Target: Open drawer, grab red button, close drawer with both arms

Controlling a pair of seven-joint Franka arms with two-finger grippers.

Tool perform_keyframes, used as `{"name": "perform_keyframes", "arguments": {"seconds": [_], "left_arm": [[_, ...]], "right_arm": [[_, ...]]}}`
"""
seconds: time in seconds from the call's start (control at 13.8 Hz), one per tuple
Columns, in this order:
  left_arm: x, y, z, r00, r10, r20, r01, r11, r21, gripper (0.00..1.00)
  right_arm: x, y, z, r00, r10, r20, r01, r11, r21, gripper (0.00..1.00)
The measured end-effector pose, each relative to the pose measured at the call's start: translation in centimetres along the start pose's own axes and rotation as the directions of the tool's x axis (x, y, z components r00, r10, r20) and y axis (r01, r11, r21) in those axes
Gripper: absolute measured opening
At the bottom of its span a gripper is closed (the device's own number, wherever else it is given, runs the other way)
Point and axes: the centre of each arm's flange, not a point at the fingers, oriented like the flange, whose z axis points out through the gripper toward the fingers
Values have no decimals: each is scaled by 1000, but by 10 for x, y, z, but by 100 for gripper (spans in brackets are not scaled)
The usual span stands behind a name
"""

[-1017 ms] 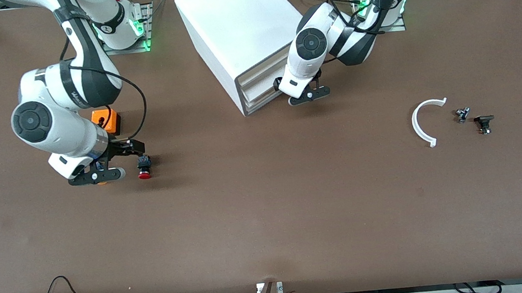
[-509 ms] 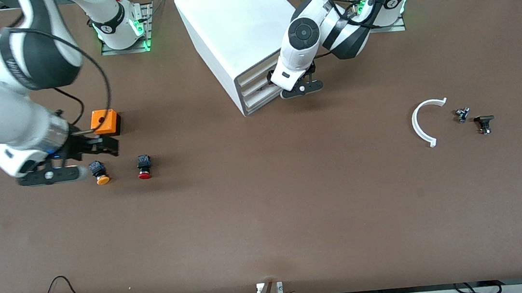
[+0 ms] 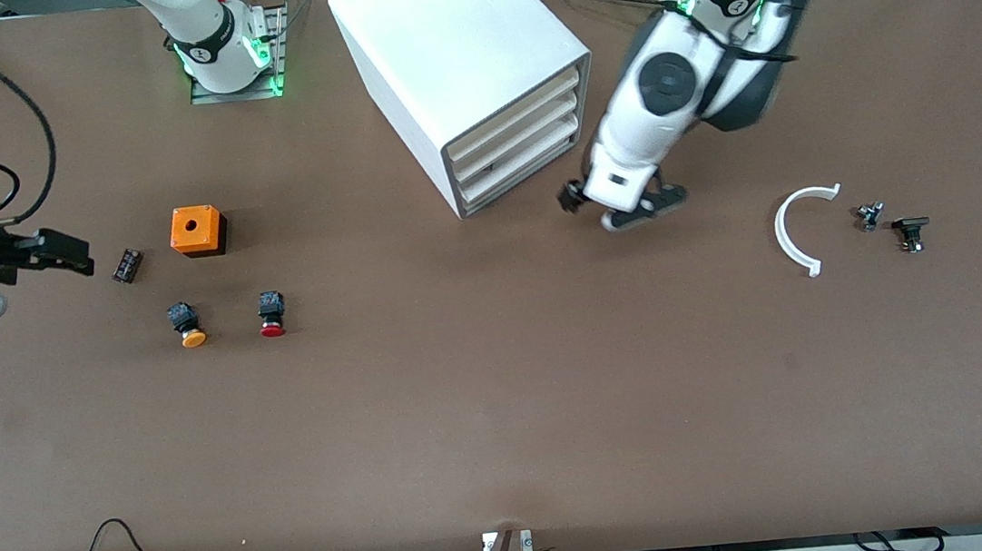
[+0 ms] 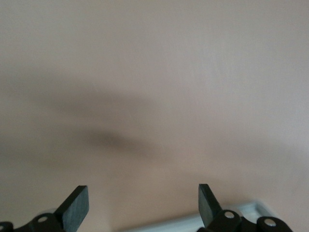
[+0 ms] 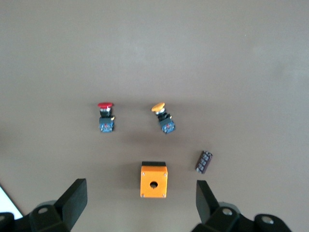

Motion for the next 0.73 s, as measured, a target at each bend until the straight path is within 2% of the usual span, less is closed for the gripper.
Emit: {"name": "perform_keyframes", "arguments": {"seconds": [0.22, 0.36, 0.65, 0.73], "left_arm": [[79, -63, -68, 987, 152, -45, -151, 988, 22, 100], [106, -106, -116, 965, 258, -46, -256, 966, 40, 100], [100, -164, -217, 921, 388, -15, -387, 920, 58, 100], [95, -172, -241, 910, 414, -22, -411, 907, 91, 100]], "right_arm": [[-4, -51, -3, 998, 60, -1, -60, 998, -33, 100], [-4, -45, -3, 997, 81, -2, -81, 996, -40, 100], [-3, 1, -1, 998, 62, 8, -62, 997, -45, 100], [-4, 5, 0, 999, 45, 10, -44, 998, -45, 100]]}}
